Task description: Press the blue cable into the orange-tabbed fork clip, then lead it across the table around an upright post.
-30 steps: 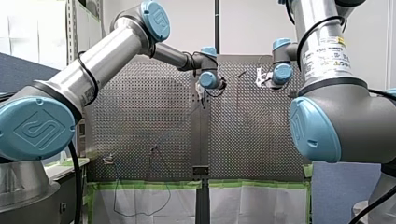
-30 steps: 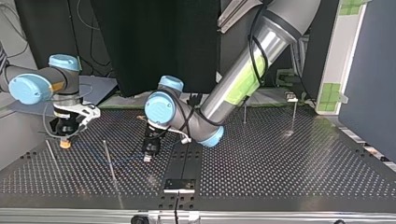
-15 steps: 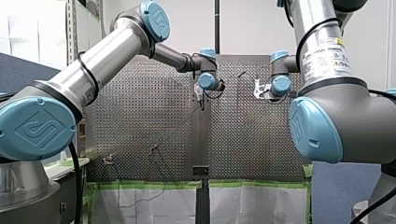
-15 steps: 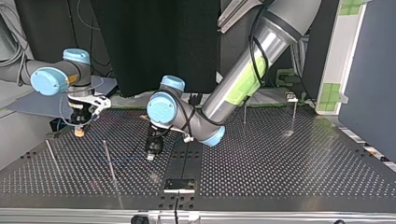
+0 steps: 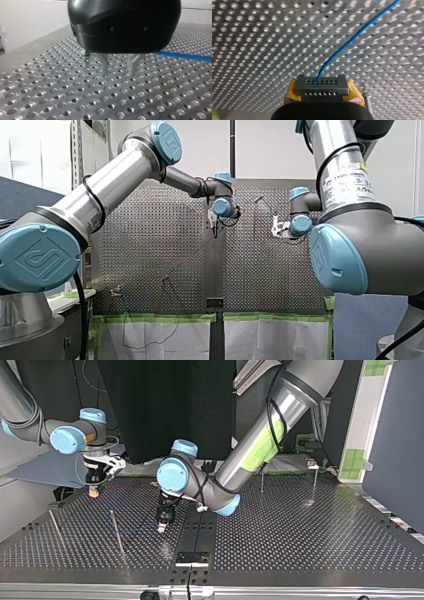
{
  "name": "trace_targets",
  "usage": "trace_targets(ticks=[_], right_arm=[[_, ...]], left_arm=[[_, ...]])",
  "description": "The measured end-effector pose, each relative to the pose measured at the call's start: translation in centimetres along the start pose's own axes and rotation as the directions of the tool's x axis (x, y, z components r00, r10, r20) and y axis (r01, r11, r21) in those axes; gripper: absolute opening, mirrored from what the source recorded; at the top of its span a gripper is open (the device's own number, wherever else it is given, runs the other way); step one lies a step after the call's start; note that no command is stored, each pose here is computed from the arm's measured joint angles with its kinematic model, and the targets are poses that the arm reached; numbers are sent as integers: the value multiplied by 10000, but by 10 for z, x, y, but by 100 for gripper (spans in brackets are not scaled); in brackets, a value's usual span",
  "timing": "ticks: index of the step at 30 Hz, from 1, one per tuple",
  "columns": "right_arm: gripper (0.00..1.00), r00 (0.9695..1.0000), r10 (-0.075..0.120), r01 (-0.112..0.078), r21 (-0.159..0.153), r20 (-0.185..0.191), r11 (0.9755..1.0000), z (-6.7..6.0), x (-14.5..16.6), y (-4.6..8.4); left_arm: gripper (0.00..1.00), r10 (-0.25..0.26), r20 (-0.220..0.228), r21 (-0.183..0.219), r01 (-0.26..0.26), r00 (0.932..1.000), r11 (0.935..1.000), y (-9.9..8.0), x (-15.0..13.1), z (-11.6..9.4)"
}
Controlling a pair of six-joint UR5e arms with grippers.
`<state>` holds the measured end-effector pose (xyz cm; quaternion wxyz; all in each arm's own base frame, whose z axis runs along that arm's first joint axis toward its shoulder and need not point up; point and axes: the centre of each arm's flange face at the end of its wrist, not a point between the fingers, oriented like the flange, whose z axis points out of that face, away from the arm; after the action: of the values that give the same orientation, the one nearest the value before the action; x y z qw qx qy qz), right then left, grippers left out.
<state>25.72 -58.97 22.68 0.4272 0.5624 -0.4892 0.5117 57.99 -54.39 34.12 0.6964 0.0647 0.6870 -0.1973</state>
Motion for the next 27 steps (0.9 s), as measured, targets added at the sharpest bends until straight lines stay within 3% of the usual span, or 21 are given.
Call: trace_targets(ticks=[6, 17, 27], right_arm=[[0, 9996, 79, -74, -201, 268, 9998, 0, -34, 5], [0, 9977, 69, -36, -493, 680, 9988, 4, -104, 17], [0, 9928, -279, 363, -710, 1167, 9968, 9, -166, 34]], left_arm=[[99, 118, -62, -104, -118, 9999, 9999, 0, 1, -2], [99, 185, -72, -132, -186, 9998, 9997, 0, 0, -2], [99, 354, -50, -362, -355, 9994, 9987, -1, -2, -3]])
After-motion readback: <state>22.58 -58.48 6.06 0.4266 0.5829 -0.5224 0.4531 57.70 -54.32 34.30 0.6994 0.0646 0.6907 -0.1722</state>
